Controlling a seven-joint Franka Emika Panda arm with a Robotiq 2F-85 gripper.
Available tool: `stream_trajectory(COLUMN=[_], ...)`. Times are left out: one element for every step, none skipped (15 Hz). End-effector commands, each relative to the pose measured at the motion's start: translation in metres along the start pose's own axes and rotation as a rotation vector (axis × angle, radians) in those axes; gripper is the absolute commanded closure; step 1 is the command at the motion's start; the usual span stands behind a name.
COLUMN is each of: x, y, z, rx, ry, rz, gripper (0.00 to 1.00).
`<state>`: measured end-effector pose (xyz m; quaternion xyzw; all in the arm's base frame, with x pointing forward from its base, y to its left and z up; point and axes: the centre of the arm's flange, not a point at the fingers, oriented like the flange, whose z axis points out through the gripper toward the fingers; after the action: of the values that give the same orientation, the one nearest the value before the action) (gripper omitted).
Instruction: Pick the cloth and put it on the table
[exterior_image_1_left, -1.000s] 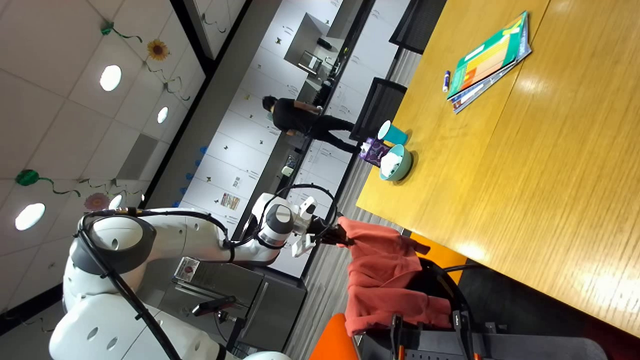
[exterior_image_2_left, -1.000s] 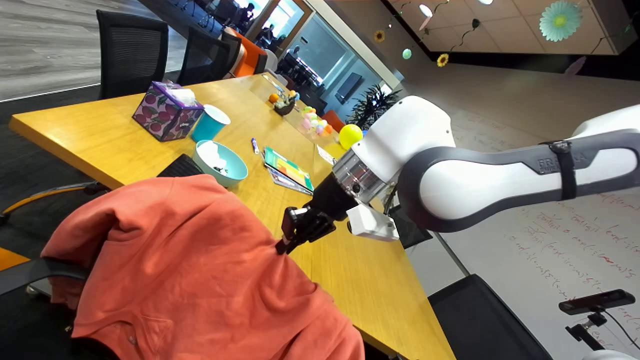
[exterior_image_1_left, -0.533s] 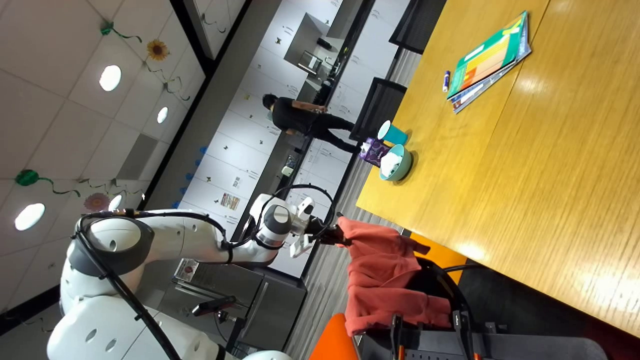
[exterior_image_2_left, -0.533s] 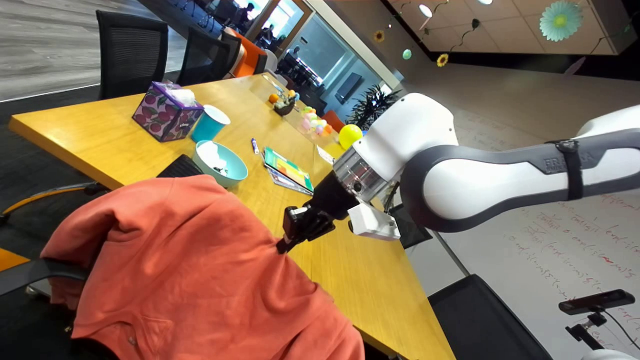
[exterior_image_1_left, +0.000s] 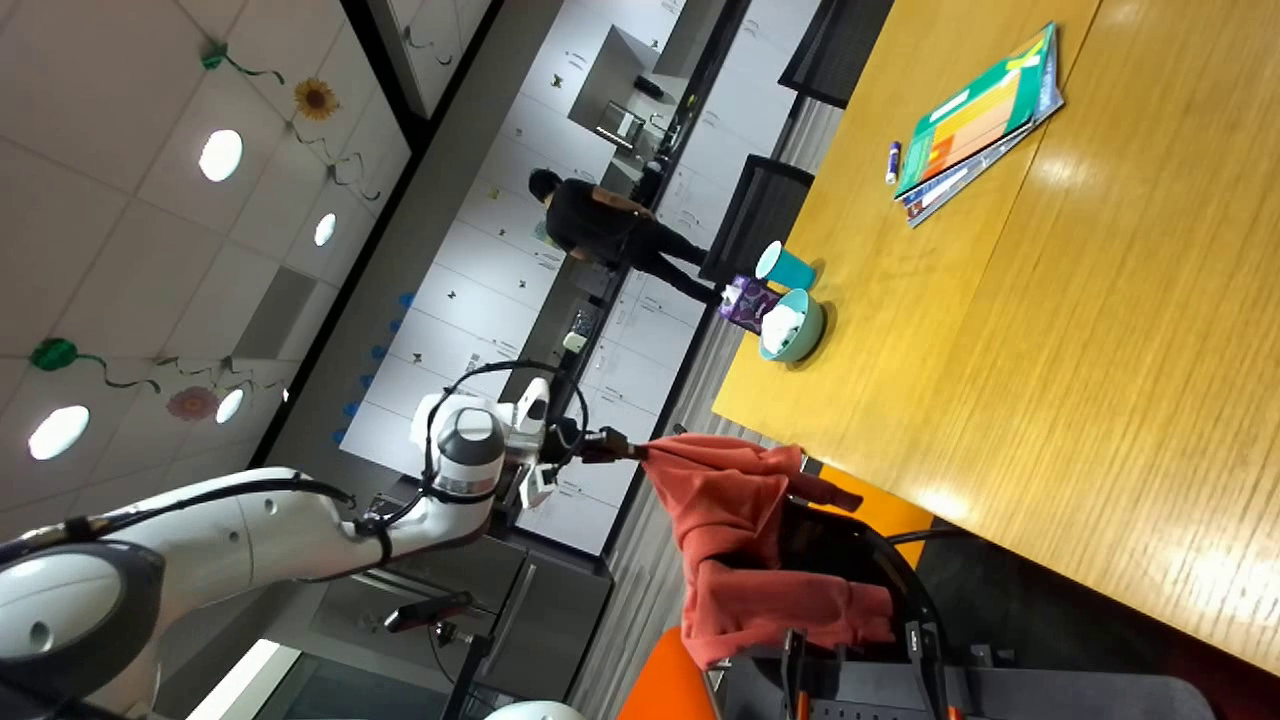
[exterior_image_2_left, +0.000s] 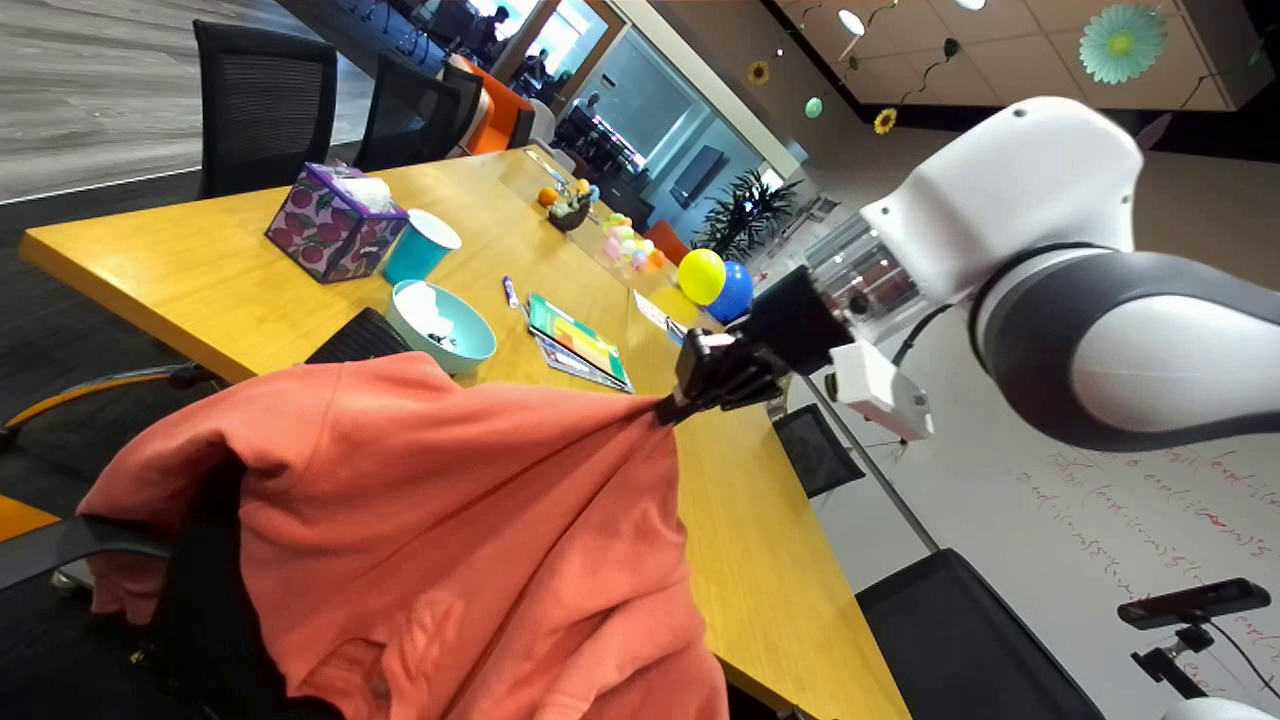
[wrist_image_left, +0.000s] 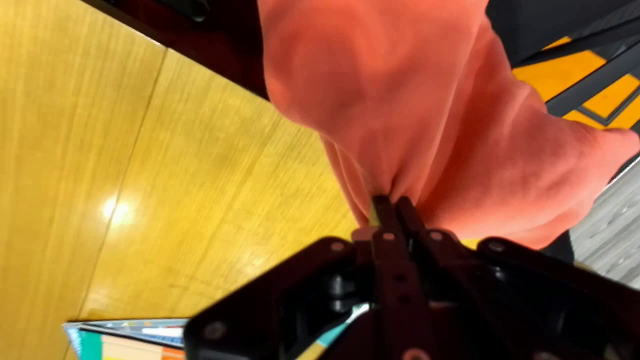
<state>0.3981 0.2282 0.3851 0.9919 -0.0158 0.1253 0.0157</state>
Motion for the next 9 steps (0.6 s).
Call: stream_trajectory(x=[0.001, 0.004, 0.005, 0.007, 0.007, 0.007, 0.007, 0.006, 0.005], y=[0.043, 0.053, 0.061, 0.043, 0.052, 0.056, 0.058, 0.058, 0.058], z=[-0.070, -0.078, -0.083, -0.060, -0.068, -0.072, -0.073, -0.072, -0.071], rx=[-0.103, -0.130, -0.164, -0.099, -0.120, -0.129, -0.132, -0.134, -0.135], ry=[0.093, 0.109, 0.115, 0.075, 0.086, 0.094, 0.098, 0.097, 0.096], rz=[0.139, 0.177, 0.215, 0.148, 0.174, 0.187, 0.192, 0.193, 0.193], gripper=[0.99, 0.99, 0.99, 0.96, 0.96, 0.96, 0.96, 0.96, 0.96])
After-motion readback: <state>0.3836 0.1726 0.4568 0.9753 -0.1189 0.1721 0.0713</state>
